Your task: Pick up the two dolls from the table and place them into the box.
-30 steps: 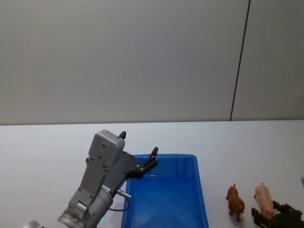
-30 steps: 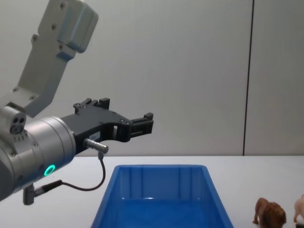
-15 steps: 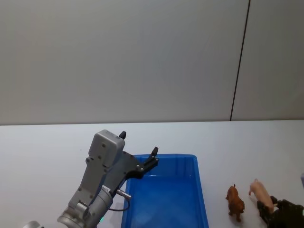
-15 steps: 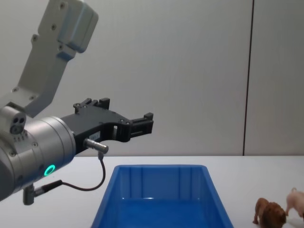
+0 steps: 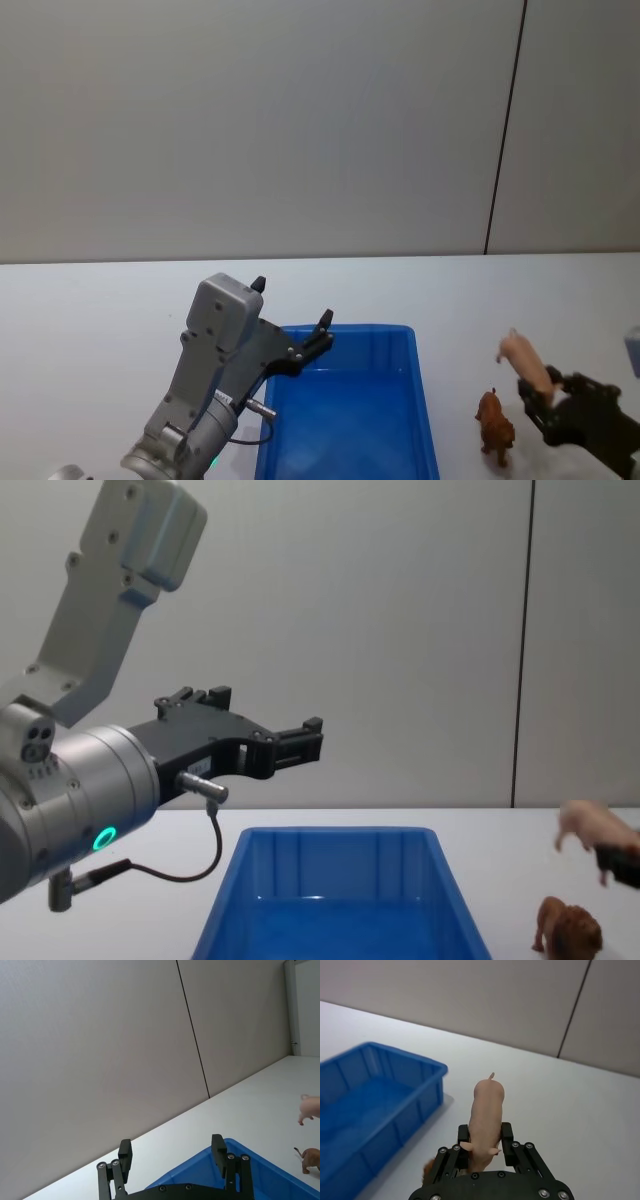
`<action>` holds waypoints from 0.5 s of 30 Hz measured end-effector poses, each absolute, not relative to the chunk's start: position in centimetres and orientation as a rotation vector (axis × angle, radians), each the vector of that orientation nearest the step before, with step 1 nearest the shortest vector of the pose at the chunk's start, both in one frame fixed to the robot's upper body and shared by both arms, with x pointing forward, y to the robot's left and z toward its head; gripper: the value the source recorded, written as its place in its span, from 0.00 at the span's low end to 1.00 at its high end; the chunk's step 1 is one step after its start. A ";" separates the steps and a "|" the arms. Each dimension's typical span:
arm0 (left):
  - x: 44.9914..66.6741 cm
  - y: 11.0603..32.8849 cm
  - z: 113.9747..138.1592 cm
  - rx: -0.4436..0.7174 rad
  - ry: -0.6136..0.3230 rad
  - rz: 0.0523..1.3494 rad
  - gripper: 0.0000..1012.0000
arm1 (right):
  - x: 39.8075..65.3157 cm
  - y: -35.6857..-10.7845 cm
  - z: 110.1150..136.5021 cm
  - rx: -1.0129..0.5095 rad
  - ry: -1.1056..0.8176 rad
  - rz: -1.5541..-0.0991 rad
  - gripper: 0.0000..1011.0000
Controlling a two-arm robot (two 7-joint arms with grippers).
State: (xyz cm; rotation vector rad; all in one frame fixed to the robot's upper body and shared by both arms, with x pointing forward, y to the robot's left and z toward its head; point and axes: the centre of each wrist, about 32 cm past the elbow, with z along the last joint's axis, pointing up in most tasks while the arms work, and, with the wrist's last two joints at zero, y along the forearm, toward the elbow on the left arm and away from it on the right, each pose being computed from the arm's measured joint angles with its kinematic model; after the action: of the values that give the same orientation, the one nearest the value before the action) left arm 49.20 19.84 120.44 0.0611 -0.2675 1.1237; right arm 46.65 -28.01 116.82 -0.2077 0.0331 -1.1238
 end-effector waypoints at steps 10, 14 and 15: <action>49.2 19.8 120.4 0.061 -0.268 1.124 0.99 | 48.3 -26.3 119.5 -0.172 0.002 -0.997 0.36; 49.2 19.8 120.4 0.061 -0.268 1.124 0.99 | 49.1 -25.4 120.3 -0.169 0.007 -0.942 0.36; 49.2 19.8 120.4 0.061 -0.268 1.124 0.99 | 49.2 -25.2 120.5 -0.172 0.011 -0.929 0.36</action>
State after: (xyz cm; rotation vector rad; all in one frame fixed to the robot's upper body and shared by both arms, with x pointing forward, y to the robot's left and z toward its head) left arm 49.20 19.84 120.44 0.0611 -0.2675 1.1237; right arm 49.22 -25.15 120.45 -0.1720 0.0108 -0.9288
